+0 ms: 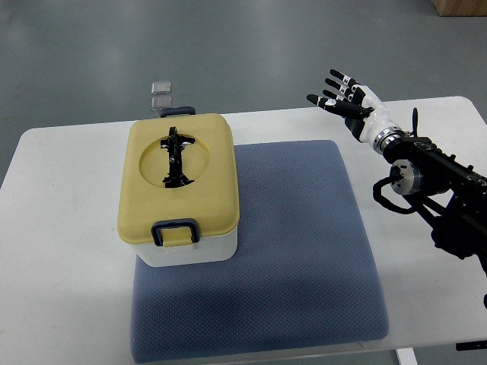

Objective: Open white storage box with right hand

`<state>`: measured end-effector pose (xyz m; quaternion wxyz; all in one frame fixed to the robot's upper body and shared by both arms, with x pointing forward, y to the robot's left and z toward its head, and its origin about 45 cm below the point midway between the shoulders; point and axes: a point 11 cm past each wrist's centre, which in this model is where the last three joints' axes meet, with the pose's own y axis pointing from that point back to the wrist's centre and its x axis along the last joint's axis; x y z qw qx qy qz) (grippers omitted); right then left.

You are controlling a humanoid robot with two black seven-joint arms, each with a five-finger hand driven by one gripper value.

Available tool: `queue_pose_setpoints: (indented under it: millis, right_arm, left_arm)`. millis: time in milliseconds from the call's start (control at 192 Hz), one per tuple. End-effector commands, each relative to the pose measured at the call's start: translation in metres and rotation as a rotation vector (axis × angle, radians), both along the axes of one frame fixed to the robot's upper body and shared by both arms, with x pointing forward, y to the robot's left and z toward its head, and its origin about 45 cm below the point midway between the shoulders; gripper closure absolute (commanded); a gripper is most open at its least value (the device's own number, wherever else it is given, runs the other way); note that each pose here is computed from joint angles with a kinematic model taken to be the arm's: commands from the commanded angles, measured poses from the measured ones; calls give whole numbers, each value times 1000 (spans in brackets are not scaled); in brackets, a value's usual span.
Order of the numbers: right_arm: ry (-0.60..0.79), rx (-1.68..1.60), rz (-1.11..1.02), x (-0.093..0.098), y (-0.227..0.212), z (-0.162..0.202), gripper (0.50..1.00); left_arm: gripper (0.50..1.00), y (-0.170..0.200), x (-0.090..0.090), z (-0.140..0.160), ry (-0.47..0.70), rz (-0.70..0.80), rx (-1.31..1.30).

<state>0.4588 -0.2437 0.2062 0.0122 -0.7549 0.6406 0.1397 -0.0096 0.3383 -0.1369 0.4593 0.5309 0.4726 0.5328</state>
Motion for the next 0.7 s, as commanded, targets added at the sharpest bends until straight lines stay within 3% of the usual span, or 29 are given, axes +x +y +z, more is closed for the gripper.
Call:
queue_pose_setpoints:
  millis: [0,406,692]
  right_arm:
    - [0,2,1,0,1,0,570]
    - [-31,-41,31,4,-6,12,572]
    - [-167,-205,186,15,-15,54,572]
  left_arm:
    - [500,0,0,0,0,0,0]
    - [500,0,0,0,-1,0,0]
    - [500,0,0,0,0,0,1]
